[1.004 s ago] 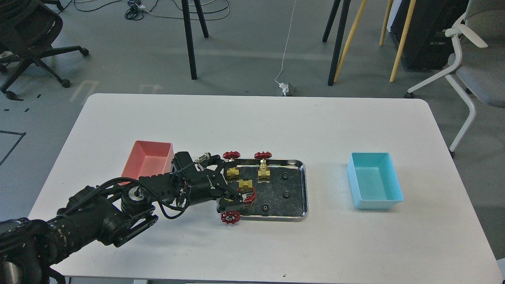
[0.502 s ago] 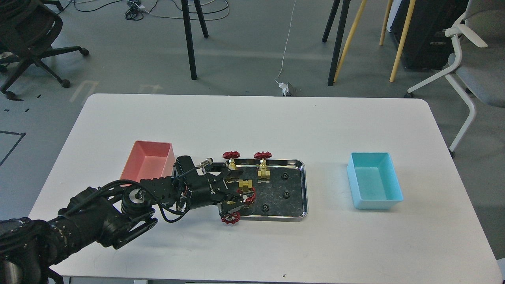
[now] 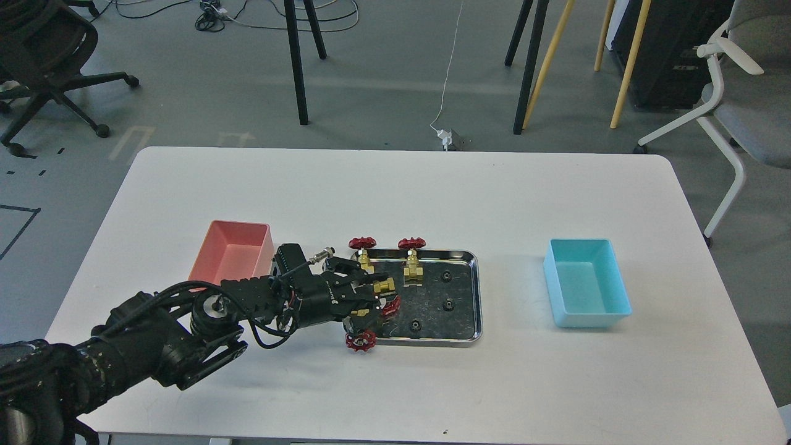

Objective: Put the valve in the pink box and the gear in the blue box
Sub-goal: 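Lower the left gripper and grasp a red-handled brass valve, then carry the valve to the pink box and release it inside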

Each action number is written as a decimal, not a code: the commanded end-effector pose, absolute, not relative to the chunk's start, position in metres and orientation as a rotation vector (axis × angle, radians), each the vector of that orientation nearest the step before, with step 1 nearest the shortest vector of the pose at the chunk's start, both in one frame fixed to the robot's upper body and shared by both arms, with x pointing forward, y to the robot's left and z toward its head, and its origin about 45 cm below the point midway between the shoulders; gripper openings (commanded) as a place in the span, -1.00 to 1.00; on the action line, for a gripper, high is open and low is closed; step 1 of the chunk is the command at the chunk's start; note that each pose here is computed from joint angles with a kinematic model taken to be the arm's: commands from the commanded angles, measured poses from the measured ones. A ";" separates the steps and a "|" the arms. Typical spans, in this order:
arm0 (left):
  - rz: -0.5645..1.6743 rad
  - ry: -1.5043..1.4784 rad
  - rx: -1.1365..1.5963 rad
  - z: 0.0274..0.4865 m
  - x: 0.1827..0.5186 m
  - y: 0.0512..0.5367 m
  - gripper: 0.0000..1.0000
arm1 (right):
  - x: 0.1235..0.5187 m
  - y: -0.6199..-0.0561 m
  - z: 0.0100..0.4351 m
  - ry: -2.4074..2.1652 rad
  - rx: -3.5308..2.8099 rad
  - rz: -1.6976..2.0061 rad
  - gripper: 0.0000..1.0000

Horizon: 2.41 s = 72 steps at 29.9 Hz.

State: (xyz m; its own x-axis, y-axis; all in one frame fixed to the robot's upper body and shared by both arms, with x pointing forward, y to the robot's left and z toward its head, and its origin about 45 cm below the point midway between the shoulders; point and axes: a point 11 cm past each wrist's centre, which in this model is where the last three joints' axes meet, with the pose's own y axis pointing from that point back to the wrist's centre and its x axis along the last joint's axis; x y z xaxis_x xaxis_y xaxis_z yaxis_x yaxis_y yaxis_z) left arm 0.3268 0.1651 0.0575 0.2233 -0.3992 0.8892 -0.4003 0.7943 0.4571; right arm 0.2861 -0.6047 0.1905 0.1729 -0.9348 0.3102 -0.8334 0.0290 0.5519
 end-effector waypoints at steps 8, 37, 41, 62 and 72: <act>-0.005 -1.376 0.675 0.065 0.324 0.159 -0.50 | 0.284 -0.612 0.193 -1.682 1.787 -0.193 0.99; 0.401 -1.120 0.949 0.162 0.368 0.348 -0.45 | 0.309 -0.592 0.184 -1.689 1.830 -0.185 0.99; 0.395 -1.077 0.979 0.146 0.355 0.359 -0.44 | 0.315 -0.590 0.189 -1.692 1.839 -0.170 0.99; 0.477 -1.003 1.041 0.108 0.333 0.384 -0.27 | 0.320 -0.589 0.195 -1.695 1.845 -0.154 0.99; 0.800 -0.898 0.873 0.145 0.373 0.367 0.91 | 0.334 -0.587 0.212 -1.717 1.866 -0.108 0.99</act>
State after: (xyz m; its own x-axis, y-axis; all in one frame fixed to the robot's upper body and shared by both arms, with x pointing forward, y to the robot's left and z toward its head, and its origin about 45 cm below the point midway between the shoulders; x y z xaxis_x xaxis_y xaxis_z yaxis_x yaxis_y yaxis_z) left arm 0.3523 0.3680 0.1215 0.4606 0.0737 0.8845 -0.8057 0.4529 0.3818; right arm 0.3288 -0.5893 0.2068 0.1633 -0.9309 0.3269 -0.8757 0.0159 0.4826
